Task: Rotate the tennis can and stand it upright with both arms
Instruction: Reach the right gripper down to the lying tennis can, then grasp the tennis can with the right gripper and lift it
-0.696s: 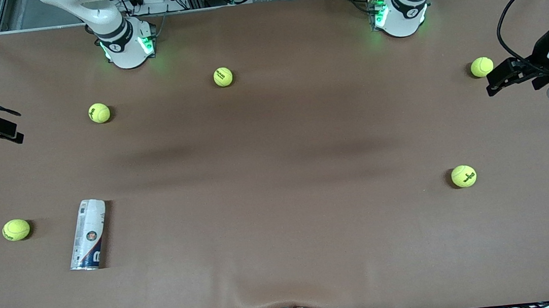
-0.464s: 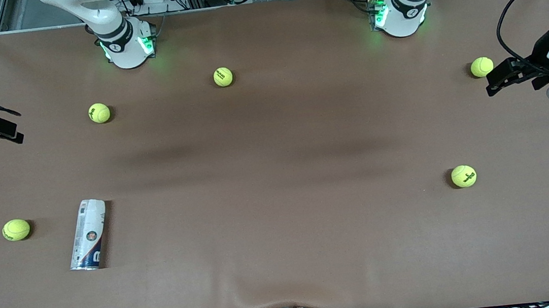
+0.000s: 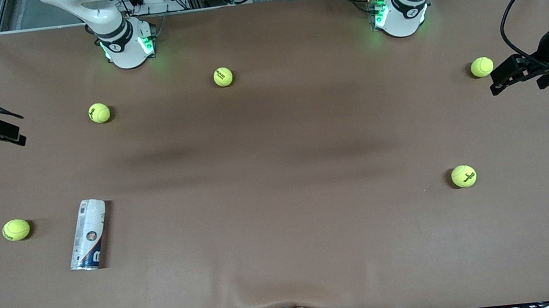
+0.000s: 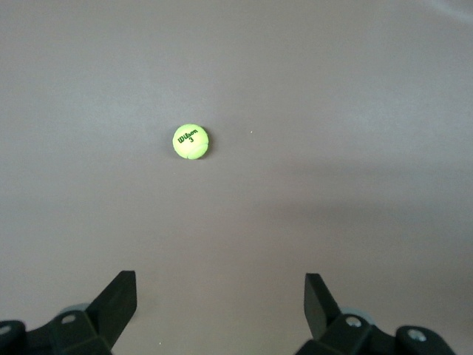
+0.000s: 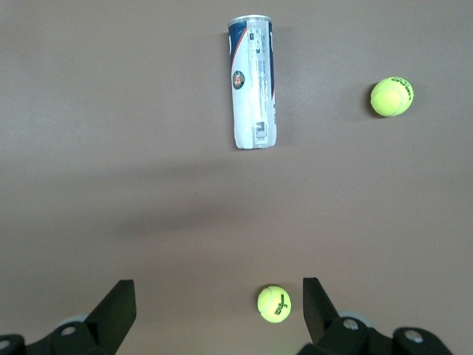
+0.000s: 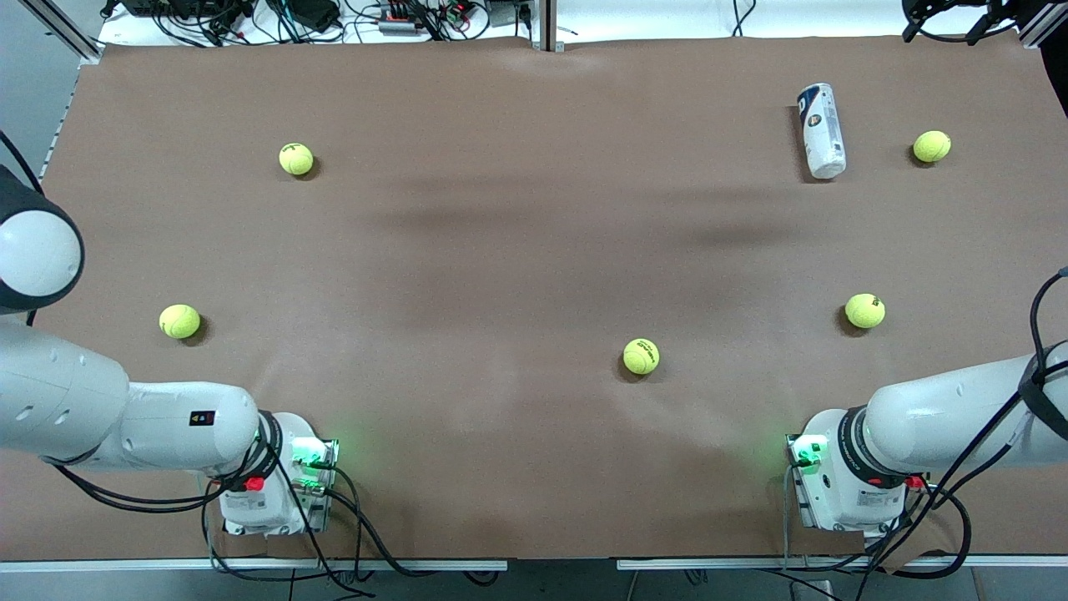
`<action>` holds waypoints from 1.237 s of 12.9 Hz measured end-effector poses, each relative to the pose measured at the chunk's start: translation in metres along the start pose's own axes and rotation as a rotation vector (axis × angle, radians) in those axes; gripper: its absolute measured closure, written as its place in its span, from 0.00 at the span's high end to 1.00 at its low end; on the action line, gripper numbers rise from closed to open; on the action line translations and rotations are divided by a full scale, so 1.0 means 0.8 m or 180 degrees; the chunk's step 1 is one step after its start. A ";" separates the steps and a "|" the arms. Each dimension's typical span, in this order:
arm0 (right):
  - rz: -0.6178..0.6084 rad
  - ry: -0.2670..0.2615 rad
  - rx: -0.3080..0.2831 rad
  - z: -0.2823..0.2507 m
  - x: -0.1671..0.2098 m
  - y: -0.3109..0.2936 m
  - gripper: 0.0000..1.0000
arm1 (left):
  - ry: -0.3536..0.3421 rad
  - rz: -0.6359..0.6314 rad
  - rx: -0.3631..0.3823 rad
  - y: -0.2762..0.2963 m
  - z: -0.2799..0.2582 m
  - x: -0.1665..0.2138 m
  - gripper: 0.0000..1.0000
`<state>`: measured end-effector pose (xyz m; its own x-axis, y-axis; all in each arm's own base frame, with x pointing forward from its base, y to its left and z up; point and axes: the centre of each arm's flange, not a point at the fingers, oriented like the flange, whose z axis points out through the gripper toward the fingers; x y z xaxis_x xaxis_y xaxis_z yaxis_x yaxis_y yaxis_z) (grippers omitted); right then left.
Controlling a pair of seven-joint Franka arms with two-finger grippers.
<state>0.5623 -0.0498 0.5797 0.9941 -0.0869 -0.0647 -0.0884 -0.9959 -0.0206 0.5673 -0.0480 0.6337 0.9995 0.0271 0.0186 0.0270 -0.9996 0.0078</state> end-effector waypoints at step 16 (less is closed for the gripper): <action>-0.0414 0.0081 -0.0203 0.454 0.173 0.046 1.00 | -0.0061 0.0003 0.0008 0.000 0.004 -0.004 1.00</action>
<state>0.6740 -0.0890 0.2079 0.9982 0.0432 -0.0404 0.0447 -0.9983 0.0365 0.5641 -0.0485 0.6303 0.9997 0.0260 -0.0005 0.0260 -0.9996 0.0051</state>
